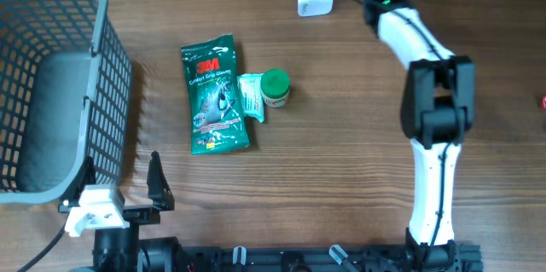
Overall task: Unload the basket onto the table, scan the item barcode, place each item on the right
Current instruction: 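Carry the sauce bottle off the table to the right edge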
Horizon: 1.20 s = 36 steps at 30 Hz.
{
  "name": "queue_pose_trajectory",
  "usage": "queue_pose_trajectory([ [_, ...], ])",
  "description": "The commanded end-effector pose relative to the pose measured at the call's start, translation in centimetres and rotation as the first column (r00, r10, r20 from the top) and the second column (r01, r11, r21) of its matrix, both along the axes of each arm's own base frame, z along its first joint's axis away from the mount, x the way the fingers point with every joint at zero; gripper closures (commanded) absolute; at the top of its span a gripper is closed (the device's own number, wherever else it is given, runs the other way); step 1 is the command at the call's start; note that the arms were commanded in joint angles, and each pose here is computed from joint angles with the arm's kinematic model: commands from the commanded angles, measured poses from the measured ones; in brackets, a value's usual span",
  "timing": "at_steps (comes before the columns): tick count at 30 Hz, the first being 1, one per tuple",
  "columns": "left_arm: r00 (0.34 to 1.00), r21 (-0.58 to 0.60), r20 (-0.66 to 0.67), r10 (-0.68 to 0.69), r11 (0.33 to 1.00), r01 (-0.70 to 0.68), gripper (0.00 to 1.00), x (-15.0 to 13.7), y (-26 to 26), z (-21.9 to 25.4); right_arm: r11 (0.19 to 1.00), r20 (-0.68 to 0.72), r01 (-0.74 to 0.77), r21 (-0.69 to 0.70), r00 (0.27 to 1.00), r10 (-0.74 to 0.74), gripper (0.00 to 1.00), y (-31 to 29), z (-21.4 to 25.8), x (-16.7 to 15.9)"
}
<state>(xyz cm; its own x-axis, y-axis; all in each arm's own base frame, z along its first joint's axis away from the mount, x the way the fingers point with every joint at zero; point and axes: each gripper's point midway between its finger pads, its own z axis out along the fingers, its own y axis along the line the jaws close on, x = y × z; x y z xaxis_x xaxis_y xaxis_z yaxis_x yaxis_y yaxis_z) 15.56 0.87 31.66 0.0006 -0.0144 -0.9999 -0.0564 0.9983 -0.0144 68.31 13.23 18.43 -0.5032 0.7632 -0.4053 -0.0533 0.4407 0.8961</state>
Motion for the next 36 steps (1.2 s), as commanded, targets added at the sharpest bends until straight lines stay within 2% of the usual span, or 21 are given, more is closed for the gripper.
queue_pose_trajectory([
  [1, 1.000, -0.009, 0.009, 0.011, 1.000, -0.011, 0.00, -0.1, 0.2, 0.1, 0.971, 0.096, 0.125, -0.205, 0.990, -0.108, 0.55, -9.3, 9.3, -1.9],
  [6, 1.000, -0.009, 0.009, 0.011, 1.000, -0.011, 0.00, -0.1, 0.2, 0.1, 0.908, -0.173, 0.284, -0.308, 0.922, -0.347, 0.54, -23.9, 5.1, -6.5],
  [8, 1.000, -0.009, 0.009, 0.011, 1.000, -0.011, 0.00, -0.1, 0.2, 0.1, 0.867, -0.330, 0.367, -0.336, 0.816, -0.474, 0.54, -31.6, 1.1, -10.2],
  [11, 1.000, -0.009, 0.009, 0.011, 1.000, -0.011, 0.00, -0.1, 0.2, 0.1, 0.822, -0.429, 0.419, -0.385, 0.707, -0.562, 0.54, -39.1, -3.2, -14.3],
  [15, 1.000, -0.009, 0.009, 0.011, 1.000, -0.011, 0.00, -0.1, 0.2, 0.1, 0.762, -0.549, 0.477, -0.438, 0.530, -0.647, 0.55, -45.3, -9.4, -19.0],
  [19, 1.000, -0.009, 0.009, 0.011, 1.000, -0.011, 0.00, -0.1, 0.2, 0.1, 0.752, -0.636, 0.492, -0.438, 0.422, -0.646, 0.56, -47.9, -15.1, -21.9],
  [21, 1.000, -0.009, 0.009, 0.011, 1.000, -0.011, 0.00, -0.1, 0.2, 0.1, 0.723, -0.646, 0.516, -0.460, 0.364, -0.671, 0.50, -49.3, -16.4, -23.2],
  [24, 1.000, -0.009, 0.009, 0.011, 1.000, -0.011, 0.00, -0.1, 0.2, 0.1, 0.666, -0.631, 0.540, -0.515, 0.287, -0.721, 0.41, -51.4, -16.7, -25.0],
  [26, 1.000, -0.009, 0.009, 0.011, 1.000, -0.011, 0.00, -0.1, 0.2, 0.1, 0.656, -0.631, 0.542, -0.526, 0.268, -0.728, 0.32, -52.2, -16.7, -26.0],
  [29, 1.000, -0.009, 0.009, 0.011, 1.000, -0.011, 0.00, -0.1, 0.2, 0.1, 0.657, -0.653, 0.547, -0.519, 0.241, -0.718, 0.25, -52.4, -16.4, -27.3],
  [31, 1.000, -0.009, 0.009, 0.011, 1.000, -0.011, 0.00, -0.1, 0.2, 0.1, 0.650, -0.647, 0.566, -0.507, 0.248, -0.721, 0.20, -52.6, -14.7, -27.6],
  [33, 1.000, -0.009, 0.009, 0.011, 1.000, -0.011, 0.00, -0.1, 0.2, 0.1, 0.628, -0.600, 0.592, -0.506, 0.282, -0.749, 0.05, -52.8, -10.8, -27.3],
  [36, 1.000, -0.009, 0.009, 0.011, 1.000, -0.011, 0.00, -0.1, 0.2, 0.1, 0.578, -0.465, 0.645, -0.499, 0.363, -0.807, 0.00, -52.0, -1.2, -26.8],
])
